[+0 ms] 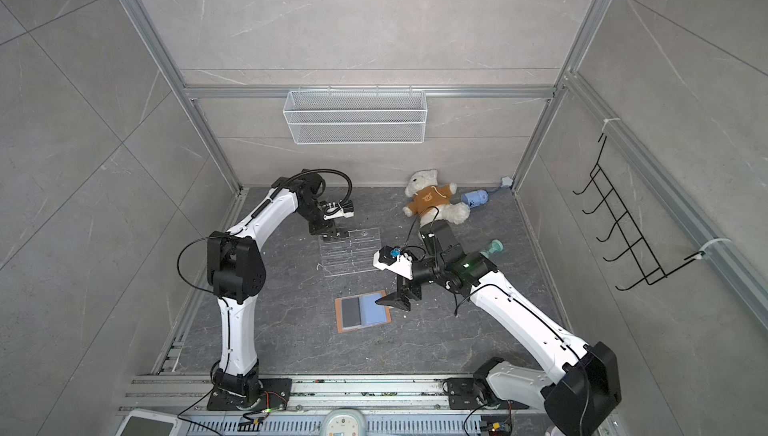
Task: Take the credit cards out of the card holder
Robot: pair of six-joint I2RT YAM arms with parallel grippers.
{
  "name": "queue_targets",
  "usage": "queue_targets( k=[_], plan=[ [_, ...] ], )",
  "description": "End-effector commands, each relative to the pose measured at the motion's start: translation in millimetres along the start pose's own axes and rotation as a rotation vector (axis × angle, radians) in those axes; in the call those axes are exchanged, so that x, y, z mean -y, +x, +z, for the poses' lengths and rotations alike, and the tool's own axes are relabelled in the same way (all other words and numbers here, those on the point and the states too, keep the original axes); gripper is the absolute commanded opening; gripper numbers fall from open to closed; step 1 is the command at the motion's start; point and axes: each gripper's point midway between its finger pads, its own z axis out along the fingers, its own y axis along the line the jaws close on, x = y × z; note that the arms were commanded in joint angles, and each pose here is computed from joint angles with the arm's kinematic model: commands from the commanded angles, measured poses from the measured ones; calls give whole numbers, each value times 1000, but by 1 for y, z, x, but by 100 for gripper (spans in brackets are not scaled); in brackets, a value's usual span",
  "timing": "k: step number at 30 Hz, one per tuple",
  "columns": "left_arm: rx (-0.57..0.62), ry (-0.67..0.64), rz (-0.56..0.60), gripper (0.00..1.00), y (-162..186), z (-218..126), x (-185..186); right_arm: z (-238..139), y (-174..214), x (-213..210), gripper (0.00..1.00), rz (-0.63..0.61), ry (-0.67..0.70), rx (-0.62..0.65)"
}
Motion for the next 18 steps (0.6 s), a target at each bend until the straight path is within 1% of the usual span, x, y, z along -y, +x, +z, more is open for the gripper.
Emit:
queue_targets(
  k=[1,2,3,6,9,10,13,15,18],
  plan=[
    [92,-215,42,48,-40,-74,-15,-5,-11,-1,100,-13,-12,19],
    [116,-254,48,53,-47,-87,-16,-5,-12,-1,100,-14,-14,20],
    [132,-288,51,57,-51,-100,-17,-5,-12,0,100,-14,-10,20],
    [186,-390,52,62,-67,-142,-17,-6,-14,-1,100,-13,-9,23],
    [267,-486,38,65,-82,-187,-11,-8,-16,-1,100,-11,2,28],
    [312,-526,18,67,-88,-204,-9,-9,-17,1,100,-9,13,29],
    [488,-638,-94,74,-101,-257,-1,-11,-20,7,100,21,50,39],
    [604,-642,-162,76,-107,-284,16,-14,-25,13,100,77,89,51],
    [778,-604,-301,80,-109,-319,46,-20,-31,27,100,168,166,45]
  ],
)
